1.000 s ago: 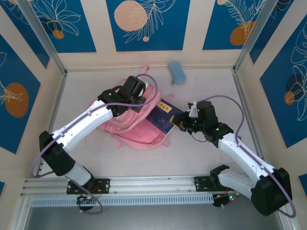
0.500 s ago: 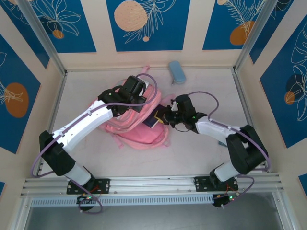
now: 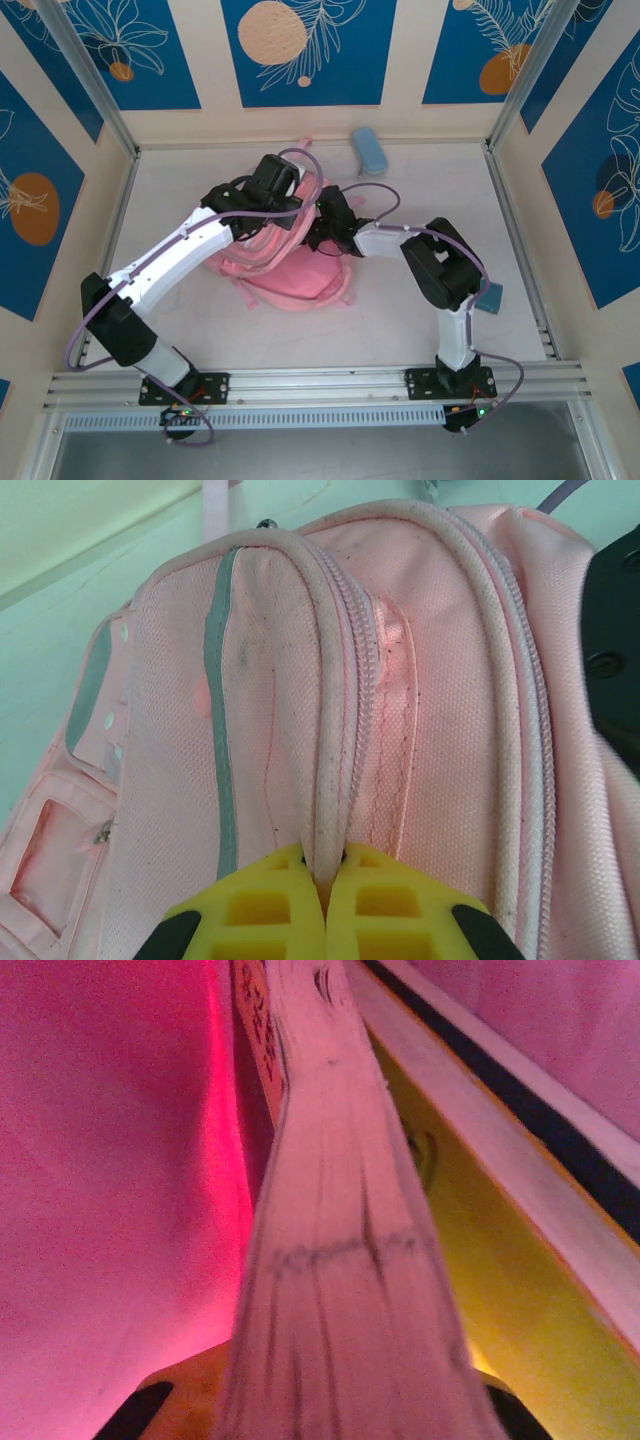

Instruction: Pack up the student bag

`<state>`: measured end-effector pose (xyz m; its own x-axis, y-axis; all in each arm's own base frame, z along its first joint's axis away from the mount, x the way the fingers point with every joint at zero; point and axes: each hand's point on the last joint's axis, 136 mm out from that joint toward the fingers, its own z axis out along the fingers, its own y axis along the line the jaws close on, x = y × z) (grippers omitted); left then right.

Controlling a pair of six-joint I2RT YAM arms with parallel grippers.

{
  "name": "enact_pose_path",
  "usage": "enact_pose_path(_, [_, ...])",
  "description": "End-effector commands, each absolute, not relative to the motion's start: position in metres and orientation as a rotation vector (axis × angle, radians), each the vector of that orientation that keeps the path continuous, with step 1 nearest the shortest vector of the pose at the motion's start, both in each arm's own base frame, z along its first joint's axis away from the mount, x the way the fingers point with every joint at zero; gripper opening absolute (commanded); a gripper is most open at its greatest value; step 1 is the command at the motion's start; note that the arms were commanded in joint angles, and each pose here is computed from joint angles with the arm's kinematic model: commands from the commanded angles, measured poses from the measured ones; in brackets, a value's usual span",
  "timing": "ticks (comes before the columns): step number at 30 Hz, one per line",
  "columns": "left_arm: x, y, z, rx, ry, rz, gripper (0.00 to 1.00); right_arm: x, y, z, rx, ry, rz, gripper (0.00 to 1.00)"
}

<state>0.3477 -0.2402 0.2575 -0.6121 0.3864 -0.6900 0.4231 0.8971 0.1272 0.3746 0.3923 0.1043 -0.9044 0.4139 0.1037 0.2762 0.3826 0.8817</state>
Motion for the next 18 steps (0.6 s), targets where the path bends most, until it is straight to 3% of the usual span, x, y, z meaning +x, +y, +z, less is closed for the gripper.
enact_pose_path(1, [0.357,-0.253,0.305,0.495,2.149,-0.206,0.0,0.369,0.397,0.089,0.7,2.55,1.545,0.3])
enact_pose_path(4, [0.358,-0.248,0.303,0.481,2.156,-0.209,0.0,0.357,0.388,0.089,0.692,2.564,1.532,0.44])
enact_pose_path(6, [0.359,-0.246,0.3,0.471,2.165,-0.216,0.0,0.348,0.378,0.091,0.68,2.571,1.525,0.49])
enact_pose_path(11, [0.361,-0.249,0.293,0.461,2.177,-0.261,0.0,0.327,0.347,0.103,0.639,2.593,1.474,0.47])
enact_pose_path(18, [0.36,-0.256,0.276,0.502,2.207,-0.298,0.0,0.277,0.268,0.076,0.731,2.749,1.018,0.38])
